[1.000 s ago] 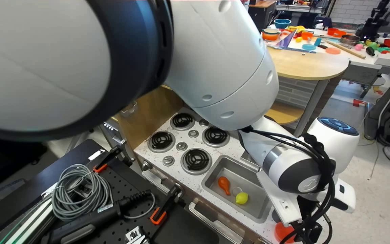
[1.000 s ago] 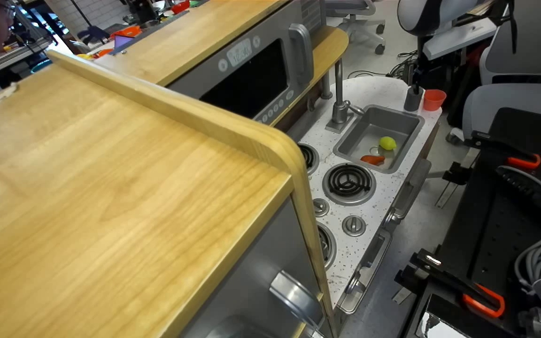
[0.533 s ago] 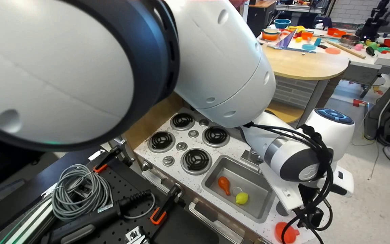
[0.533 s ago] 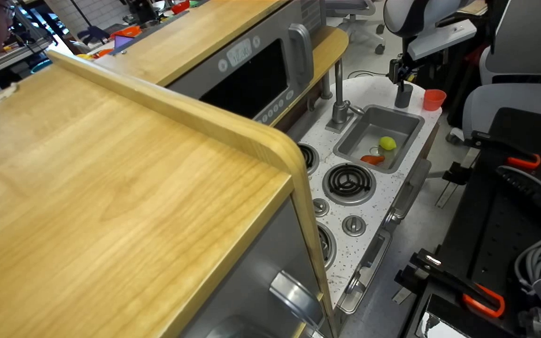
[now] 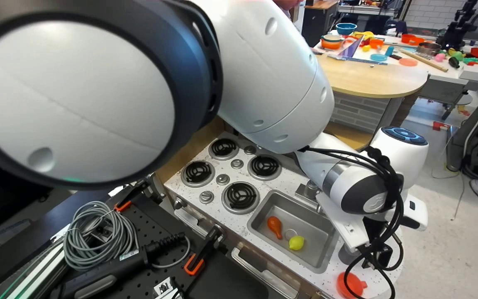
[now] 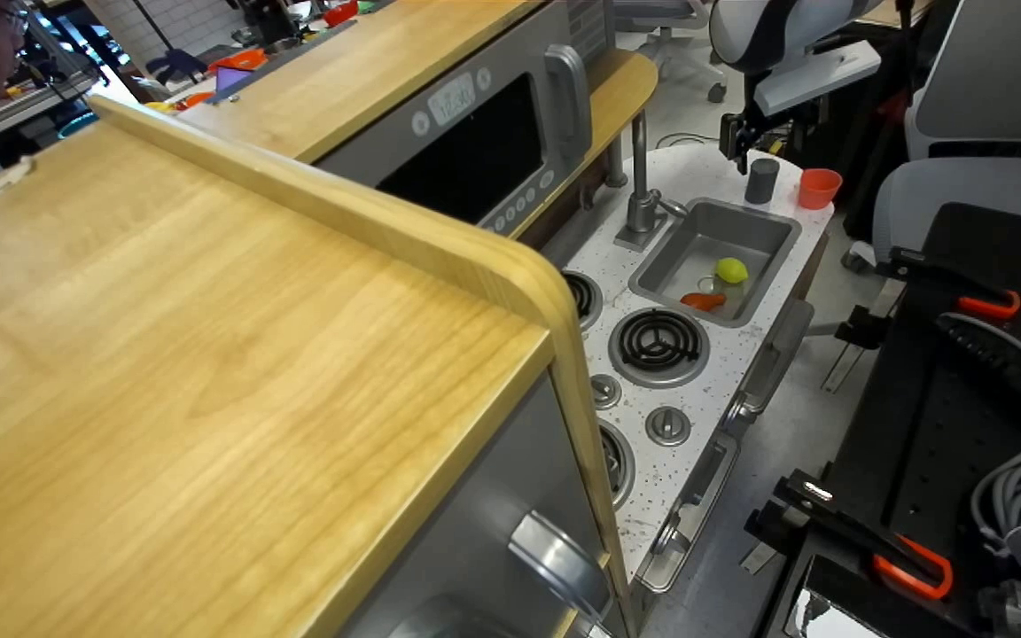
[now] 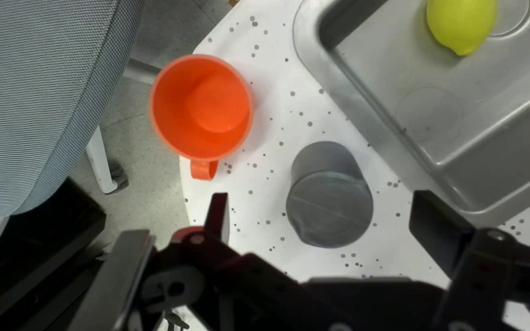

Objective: Take the grey cylinder out of the orange mug then place it back in the orange mug

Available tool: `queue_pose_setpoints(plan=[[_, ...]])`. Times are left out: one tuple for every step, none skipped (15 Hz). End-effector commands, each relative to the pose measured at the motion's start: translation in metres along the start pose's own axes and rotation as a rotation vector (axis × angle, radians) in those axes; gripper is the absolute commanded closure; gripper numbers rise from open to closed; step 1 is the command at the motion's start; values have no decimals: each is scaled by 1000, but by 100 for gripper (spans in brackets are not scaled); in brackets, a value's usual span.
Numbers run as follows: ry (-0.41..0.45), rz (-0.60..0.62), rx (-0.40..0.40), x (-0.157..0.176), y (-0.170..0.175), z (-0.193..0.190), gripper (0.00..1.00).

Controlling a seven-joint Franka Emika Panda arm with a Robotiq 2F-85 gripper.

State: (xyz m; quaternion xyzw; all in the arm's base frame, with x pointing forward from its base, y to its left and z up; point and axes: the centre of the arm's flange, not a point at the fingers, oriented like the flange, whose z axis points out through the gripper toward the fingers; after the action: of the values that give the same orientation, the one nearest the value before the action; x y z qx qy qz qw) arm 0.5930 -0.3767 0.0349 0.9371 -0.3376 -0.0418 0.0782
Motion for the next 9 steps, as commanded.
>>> queue_pose_setpoints(plan=[[-23, -25, -15, 18, -9, 19, 1], [-26, -35, -17, 20, -13, 23, 6], [-29, -42, -20, 21, -16, 28, 17], [-28, -56, -24, 24, -21, 32, 33], [-28, -67, -30, 26, -24, 35, 40], [-31, -78, -35, 27, -26, 37, 48], [-29, -87, -37, 28, -28, 37, 57], [-28, -94, -38, 28, -30, 36, 64], [-23, -101, -38, 28, -31, 34, 72]])
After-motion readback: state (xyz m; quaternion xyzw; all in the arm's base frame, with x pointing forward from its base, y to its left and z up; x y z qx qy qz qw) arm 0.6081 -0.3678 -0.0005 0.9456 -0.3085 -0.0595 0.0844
